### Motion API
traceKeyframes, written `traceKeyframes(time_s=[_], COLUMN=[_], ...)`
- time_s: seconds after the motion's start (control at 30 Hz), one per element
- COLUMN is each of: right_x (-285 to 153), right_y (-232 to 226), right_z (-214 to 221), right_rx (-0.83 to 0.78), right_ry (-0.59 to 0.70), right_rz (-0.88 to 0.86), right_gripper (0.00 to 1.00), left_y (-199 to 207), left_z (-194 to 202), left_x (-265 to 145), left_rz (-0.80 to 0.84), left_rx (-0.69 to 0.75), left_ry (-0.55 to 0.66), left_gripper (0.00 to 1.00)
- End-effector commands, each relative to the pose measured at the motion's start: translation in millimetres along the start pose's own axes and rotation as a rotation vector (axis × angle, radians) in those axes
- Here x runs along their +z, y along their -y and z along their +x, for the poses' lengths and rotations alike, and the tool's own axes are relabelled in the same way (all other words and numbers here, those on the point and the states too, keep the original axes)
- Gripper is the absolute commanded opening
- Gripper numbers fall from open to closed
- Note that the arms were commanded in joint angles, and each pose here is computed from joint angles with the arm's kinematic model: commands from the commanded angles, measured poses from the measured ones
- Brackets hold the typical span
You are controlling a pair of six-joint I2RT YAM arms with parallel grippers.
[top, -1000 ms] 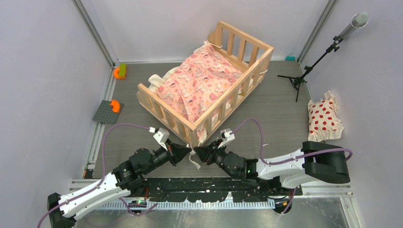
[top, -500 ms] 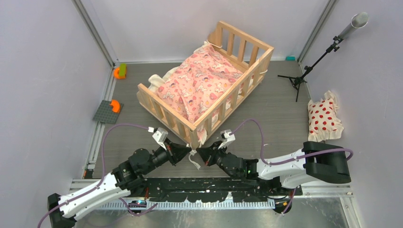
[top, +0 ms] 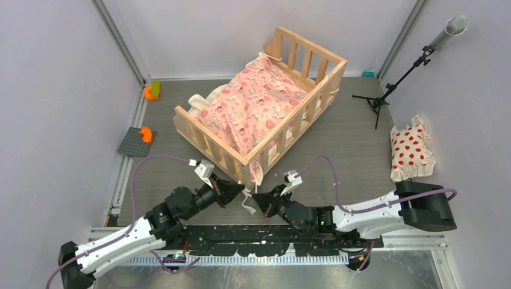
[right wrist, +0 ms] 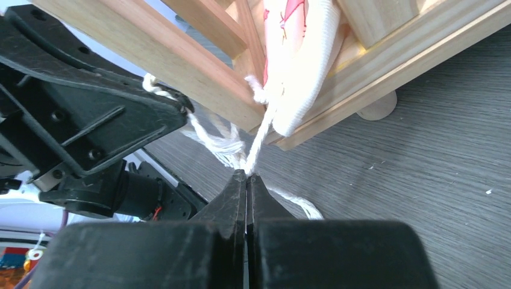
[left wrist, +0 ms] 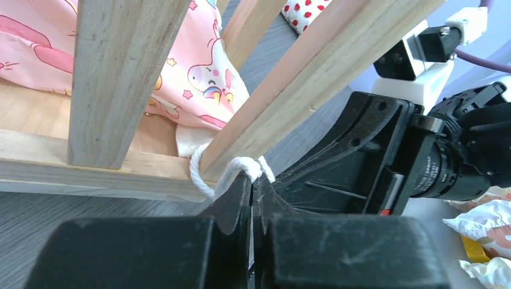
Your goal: Set up the pet bed
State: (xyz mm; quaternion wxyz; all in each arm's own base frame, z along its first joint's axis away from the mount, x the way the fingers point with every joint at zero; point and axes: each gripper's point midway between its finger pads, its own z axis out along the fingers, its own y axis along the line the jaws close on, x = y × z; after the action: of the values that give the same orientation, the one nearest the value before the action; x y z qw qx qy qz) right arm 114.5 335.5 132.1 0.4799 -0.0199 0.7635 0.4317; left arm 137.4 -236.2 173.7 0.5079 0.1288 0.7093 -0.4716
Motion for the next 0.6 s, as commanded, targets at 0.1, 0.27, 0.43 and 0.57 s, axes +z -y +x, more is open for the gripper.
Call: traceKeyframes(time_s=[0.1, 0.27, 0.43, 0.57], right_x=[-7, -3, 1, 2], right_y=[-17, -20, -26, -31], right_z=[-2, 8, 10, 4], right_rx=[0.008, -0.016, 0.004, 0.03], right_ry=[-0.03, -0.059, -0.049, -0.025], right_rz=[-0.05, -0.053, -0.076, -0.086], right_gripper=[0.01, 0.01, 0.01, 0.01], left_y=[10, 13, 13, 11], left_z=[-26, -26, -27, -24], left_x=[10, 14, 14, 13], left_rz=[0.028, 0.037, 0.038, 0.032], left_rx=[-0.008, -0.022, -0.029, -0.041], left_ry=[0.107, 0.105, 0.109, 0.11], left_gripper=[0.0, 0.0, 0.0, 0.0])
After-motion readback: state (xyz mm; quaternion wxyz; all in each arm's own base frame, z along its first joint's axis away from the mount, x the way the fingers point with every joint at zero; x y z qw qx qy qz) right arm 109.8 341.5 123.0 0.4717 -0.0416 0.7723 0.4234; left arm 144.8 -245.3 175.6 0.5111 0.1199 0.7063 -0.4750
